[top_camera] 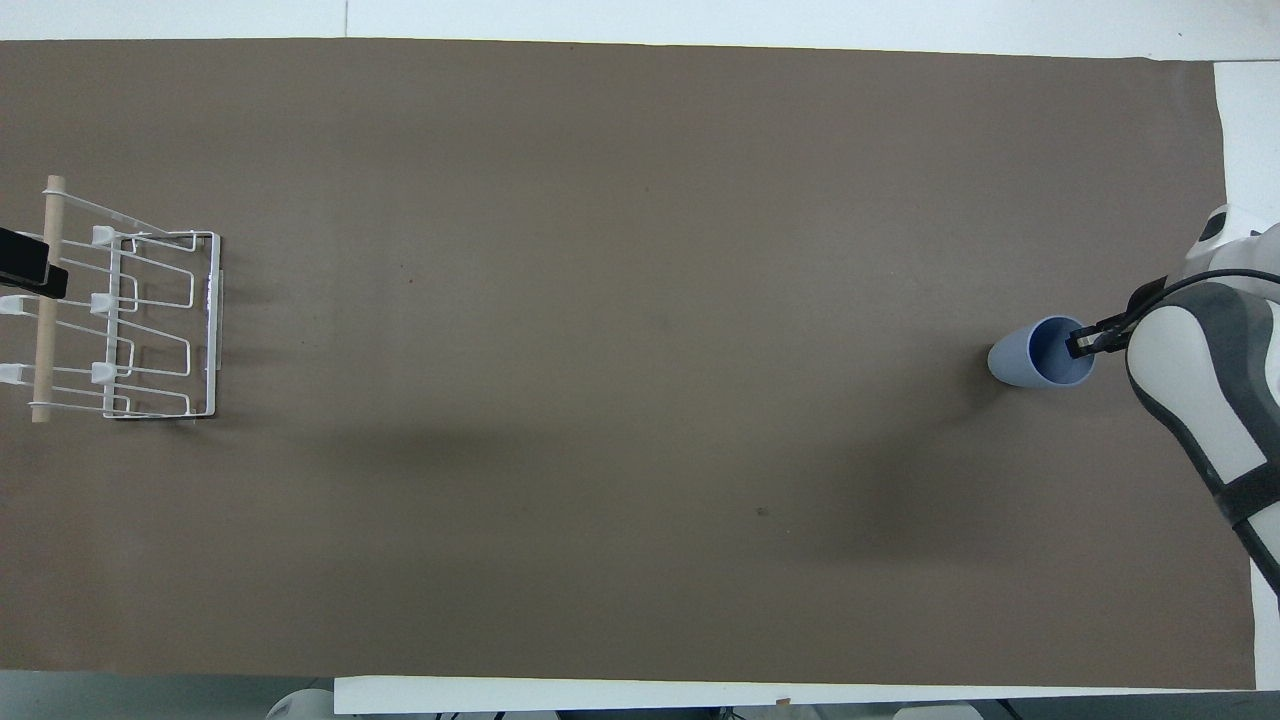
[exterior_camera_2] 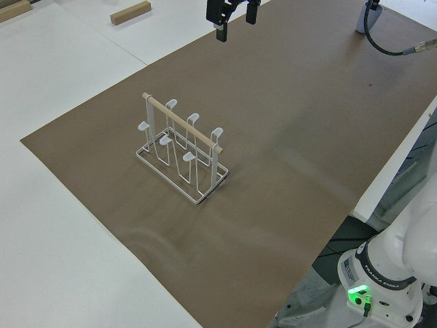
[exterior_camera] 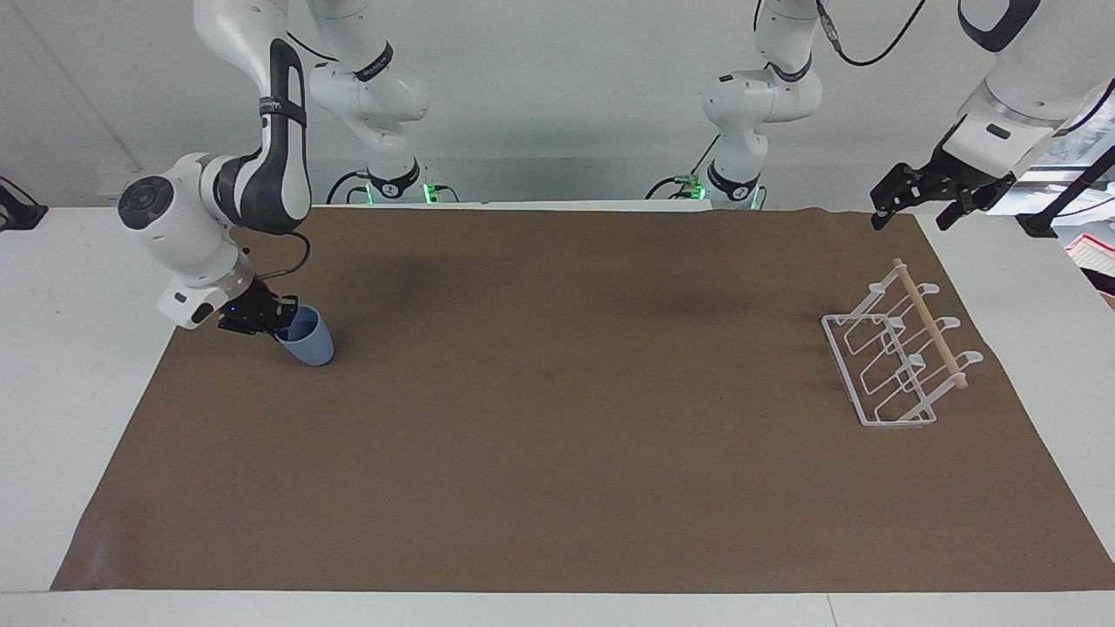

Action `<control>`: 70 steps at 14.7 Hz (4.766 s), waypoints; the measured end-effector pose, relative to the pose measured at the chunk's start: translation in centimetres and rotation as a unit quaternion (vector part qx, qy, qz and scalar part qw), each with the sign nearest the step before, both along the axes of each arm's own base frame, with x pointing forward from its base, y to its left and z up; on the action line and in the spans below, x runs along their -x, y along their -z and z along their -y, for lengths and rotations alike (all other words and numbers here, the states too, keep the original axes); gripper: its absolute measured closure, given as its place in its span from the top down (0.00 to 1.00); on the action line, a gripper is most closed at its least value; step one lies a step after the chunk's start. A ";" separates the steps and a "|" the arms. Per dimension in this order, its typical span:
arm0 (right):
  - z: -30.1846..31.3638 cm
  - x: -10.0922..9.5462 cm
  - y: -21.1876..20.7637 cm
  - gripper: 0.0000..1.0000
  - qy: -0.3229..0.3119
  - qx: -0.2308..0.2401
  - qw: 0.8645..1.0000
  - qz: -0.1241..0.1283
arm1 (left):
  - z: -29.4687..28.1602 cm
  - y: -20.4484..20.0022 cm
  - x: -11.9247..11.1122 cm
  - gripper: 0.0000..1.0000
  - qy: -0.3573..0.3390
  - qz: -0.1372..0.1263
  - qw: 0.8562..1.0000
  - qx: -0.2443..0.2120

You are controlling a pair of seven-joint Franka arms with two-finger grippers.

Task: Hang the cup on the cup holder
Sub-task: 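Lift the cup with the right gripper and carry it toward the left gripper, then move the open left gripper onto the cup's base held by the right gripper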

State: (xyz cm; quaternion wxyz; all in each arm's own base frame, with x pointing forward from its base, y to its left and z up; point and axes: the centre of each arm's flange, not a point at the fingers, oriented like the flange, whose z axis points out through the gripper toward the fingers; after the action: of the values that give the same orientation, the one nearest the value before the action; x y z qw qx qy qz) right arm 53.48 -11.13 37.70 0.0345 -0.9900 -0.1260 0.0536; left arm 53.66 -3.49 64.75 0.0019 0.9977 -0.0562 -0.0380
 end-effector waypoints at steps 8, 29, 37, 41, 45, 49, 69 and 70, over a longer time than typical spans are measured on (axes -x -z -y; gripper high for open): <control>-13.0 -3.6 -11.7 0.04 0.014 -0.252 0.968 0.009 | 0.0 0.1 0.1 1.00 0.000 -0.003 1.000 0.000; -45.6 1.8 -14.9 0.04 0.286 -0.473 0.826 -0.112 | 14.5 -3.1 5.0 1.00 -0.469 -0.092 0.876 0.063; -45.7 1.9 -14.6 0.04 0.287 -0.471 0.826 -0.114 | 13.3 -5.1 6.2 1.00 -0.572 -0.164 0.791 0.142; -45.3 2.7 -11.3 0.04 0.300 -0.449 0.831 -0.133 | 14.0 -1.5 5.8 1.00 -0.613 -0.160 0.754 0.175; -45.4 3.6 -8.9 0.04 0.308 -0.432 0.835 -0.148 | 16.0 1.4 5.2 1.00 -0.632 -0.157 0.737 0.181; -45.5 3.6 -8.9 0.04 0.310 -0.432 0.835 -0.142 | 17.5 5.7 5.4 1.00 -0.636 -0.169 0.736 0.160; -45.4 3.5 -8.9 0.04 0.313 -0.432 0.835 -0.139 | 21.3 13.5 5.9 0.67 -0.650 -0.162 0.728 0.147; -45.4 3.5 -8.9 0.04 0.313 -0.432 0.835 -0.139 | 21.3 13.5 5.9 0.67 -0.650 -0.162 0.728 0.147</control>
State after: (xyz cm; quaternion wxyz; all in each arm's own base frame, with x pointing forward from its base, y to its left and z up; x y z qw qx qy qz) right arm 49.96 34.25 46.56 0.4905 -0.8433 0.1859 0.1171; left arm 47.80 -24.80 51.21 0.1821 0.7560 0.6026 -0.1794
